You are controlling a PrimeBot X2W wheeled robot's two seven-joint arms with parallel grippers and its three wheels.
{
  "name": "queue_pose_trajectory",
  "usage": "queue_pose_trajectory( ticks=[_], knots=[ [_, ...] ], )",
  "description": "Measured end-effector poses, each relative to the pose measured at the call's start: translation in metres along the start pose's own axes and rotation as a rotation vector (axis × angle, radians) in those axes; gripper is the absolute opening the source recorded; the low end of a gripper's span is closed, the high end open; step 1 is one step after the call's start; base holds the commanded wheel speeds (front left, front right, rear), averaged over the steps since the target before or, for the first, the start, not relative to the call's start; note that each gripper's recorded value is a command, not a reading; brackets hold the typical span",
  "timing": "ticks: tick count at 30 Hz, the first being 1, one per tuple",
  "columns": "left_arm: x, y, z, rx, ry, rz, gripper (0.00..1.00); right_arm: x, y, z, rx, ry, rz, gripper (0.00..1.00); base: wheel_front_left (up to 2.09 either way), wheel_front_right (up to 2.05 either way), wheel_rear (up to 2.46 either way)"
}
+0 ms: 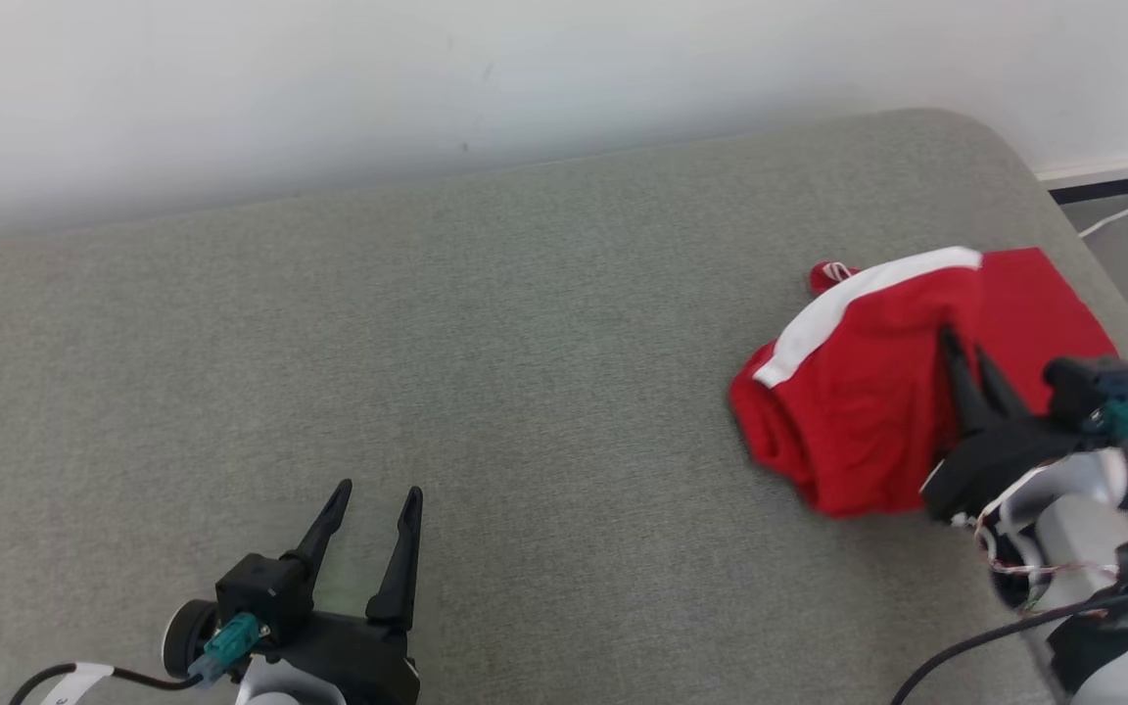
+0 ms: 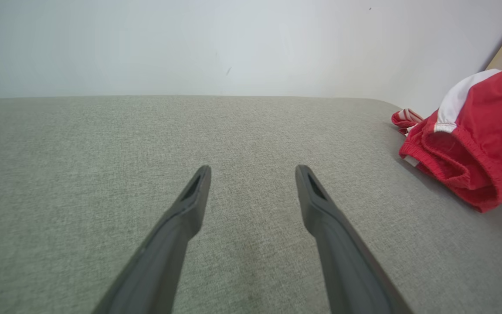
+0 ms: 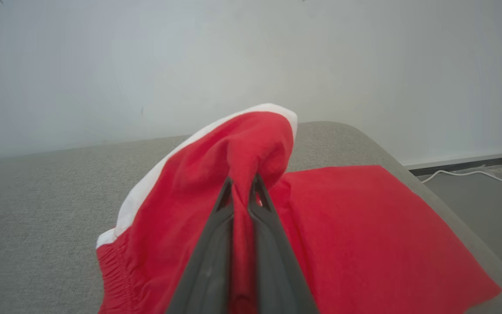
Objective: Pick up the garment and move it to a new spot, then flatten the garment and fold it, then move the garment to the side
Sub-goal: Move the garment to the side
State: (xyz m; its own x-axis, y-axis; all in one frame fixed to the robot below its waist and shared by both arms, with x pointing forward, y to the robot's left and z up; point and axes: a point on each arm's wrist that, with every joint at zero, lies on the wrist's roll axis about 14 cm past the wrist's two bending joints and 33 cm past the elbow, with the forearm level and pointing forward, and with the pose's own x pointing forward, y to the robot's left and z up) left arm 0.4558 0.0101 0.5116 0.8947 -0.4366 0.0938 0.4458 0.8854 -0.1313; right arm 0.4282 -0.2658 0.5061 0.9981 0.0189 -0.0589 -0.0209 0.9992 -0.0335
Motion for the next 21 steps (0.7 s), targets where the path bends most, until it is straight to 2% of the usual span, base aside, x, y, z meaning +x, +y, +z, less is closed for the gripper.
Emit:
queue_pose_trajectory(
  ticks=[8,14,15,16,17,21],
  knots=[
    [-0.005,0.018,0.003,0.001,-0.010,0.048,1.00,0.031,-0.040,0.020,-0.152,0.043,-0.027,0.00,0.00,0.00,0.00],
    [-0.007,0.031,-0.002,0.003,0.001,0.081,1.00,0.044,-0.072,0.015,-0.195,0.102,-0.091,0.00,0.00,0.00,0.00],
    [-0.006,0.033,-0.002,0.004,0.000,0.085,1.00,0.045,-0.077,0.013,-0.195,0.112,-0.107,0.15,0.00,0.00,0.00],
    [-0.006,0.036,-0.001,0.006,-0.002,0.089,1.00,0.046,-0.082,0.012,-0.206,0.120,-0.117,0.52,0.00,0.00,0.00],
    [-0.006,0.038,-0.002,0.007,0.000,0.093,1.00,0.048,-0.088,0.012,-0.217,0.124,-0.133,1.00,0.00,0.00,0.00],
    [-0.007,0.045,-0.006,0.017,0.010,0.109,1.00,0.054,-0.110,0.017,-0.235,0.122,-0.198,1.00,0.00,0.00,0.00]
  ],
)
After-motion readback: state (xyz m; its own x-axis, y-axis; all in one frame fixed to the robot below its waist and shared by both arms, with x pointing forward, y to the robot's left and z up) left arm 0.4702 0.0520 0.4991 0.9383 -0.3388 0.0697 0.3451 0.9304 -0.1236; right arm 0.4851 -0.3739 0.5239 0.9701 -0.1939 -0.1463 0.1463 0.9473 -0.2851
